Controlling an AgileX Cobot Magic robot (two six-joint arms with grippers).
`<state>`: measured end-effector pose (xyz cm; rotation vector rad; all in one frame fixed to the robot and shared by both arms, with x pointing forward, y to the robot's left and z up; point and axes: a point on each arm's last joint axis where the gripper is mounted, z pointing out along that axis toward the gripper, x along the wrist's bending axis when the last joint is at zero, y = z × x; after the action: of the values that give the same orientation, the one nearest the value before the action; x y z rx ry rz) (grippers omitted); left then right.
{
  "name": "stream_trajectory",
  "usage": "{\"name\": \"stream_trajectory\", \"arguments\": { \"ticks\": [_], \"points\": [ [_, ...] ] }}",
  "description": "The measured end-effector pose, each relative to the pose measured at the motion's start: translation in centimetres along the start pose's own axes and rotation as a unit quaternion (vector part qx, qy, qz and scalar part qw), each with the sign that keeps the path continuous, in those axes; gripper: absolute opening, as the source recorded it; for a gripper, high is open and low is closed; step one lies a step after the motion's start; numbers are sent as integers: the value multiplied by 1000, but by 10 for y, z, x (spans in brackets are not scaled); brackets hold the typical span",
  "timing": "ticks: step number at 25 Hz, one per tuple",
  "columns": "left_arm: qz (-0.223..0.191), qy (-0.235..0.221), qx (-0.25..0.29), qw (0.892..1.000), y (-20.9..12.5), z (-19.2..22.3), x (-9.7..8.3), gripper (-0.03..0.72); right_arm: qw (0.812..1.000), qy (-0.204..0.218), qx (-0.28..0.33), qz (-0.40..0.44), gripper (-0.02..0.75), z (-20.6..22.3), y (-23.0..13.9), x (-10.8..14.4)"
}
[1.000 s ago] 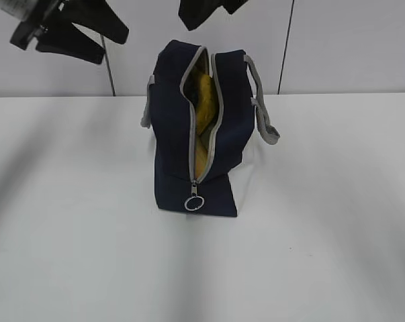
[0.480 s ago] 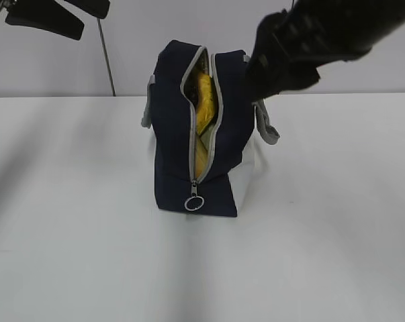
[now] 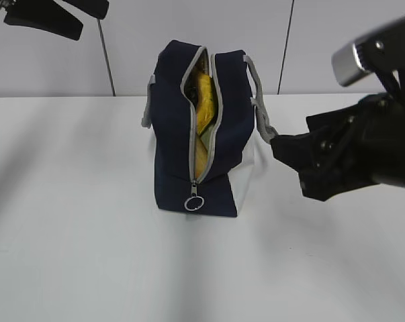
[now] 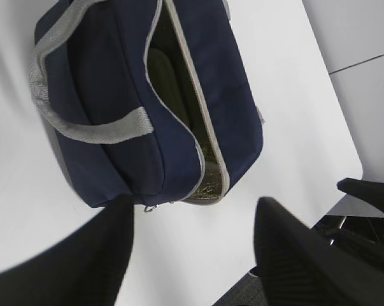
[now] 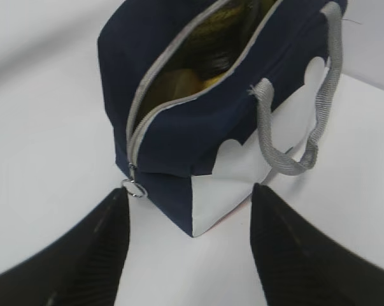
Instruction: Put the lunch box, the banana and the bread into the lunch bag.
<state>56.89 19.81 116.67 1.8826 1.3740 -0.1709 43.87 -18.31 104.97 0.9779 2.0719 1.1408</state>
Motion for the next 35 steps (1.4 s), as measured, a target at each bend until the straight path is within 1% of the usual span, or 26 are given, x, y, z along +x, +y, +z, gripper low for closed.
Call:
{"name": "stream_trajectory", "arguments": {
  "ticks": [5, 7, 12, 16, 19, 24, 27, 30, 35],
  "points": [
    [1, 3, 1, 1000, 0, 0, 1, 419, 997, -48, -62, 16, 442, 3, -36, -1],
    [1, 4, 1, 1000, 0, 0, 1, 414, 995, -60, -75, 17, 442, 3, -46, -1],
    [3, 8, 2, 1000, 0, 0, 2, 414, 995, -64, -78, -1, 442, 12, -53, -1],
    [8, 23, 6, 1000, -1, 0, 4, 405, 994, -61, -83, -28, 442, 26, -57, 1],
    [11, 33, 9, 999, -1, 1, 7, 403, 995, -38, -82, -37, 442, 39, -63, 6],
    [15, 46, 13, 999, -2, 1, 9, 398, 994, 34, -83, -60, 442, 64, -79, 21],
    [16, 46, 14, 999, -2, 1, 9, 396, 992, 69, -89, -56, 442, 77, -90, 29],
    [16, 46, 14, 999, -2, 0, 9, 393, 991, 89, -90, -48, 442, 89, -101, 34],
    [16, 46, 14, 999, -2, 0, 9, 392, 990, 107, -80, -48, 442, 109, -111, 38]
  ]
}}
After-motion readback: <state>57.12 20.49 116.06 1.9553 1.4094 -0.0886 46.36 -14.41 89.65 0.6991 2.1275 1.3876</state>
